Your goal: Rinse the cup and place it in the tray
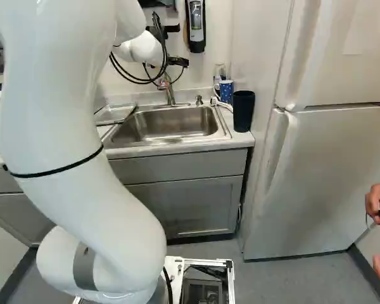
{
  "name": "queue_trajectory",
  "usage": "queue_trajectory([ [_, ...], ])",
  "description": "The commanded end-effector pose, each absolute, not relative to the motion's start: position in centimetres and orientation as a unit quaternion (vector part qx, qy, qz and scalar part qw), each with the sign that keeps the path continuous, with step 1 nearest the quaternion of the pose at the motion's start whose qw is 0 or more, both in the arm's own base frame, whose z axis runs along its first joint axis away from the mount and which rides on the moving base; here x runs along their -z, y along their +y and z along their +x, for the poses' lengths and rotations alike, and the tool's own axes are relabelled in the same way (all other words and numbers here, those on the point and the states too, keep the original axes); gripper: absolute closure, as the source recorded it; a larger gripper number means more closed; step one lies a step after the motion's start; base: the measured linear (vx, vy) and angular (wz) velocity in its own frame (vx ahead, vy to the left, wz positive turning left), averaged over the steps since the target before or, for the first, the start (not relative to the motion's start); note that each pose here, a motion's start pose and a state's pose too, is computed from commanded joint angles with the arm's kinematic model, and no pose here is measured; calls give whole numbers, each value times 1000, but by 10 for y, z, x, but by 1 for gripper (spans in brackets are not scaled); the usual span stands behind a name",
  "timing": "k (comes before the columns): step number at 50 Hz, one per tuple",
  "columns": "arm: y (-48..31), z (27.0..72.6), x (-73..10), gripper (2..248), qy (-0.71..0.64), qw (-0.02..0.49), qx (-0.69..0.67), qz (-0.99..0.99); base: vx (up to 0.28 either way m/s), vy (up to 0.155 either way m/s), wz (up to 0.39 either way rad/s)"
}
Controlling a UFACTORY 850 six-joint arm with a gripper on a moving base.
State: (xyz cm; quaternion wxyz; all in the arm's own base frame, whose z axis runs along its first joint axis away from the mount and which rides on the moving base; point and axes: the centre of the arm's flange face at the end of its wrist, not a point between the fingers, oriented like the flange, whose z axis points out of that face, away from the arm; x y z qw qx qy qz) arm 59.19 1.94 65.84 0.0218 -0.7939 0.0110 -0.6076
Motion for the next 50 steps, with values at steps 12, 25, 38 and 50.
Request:
queue_trajectory([
  [12, 19, 600, -656, 3, 15, 24, 598, -801, 0, 0, 0],
  [25, 19, 610, -652, 3, 19, 26, 586, -810, 0, 0, 0],
  [38, 20, 619, -649, 3, 22, 28, 574, -818, 0, 0, 0],
  [50, 20, 628, -646, 3, 25, 30, 564, -825, 0, 0, 0],
])
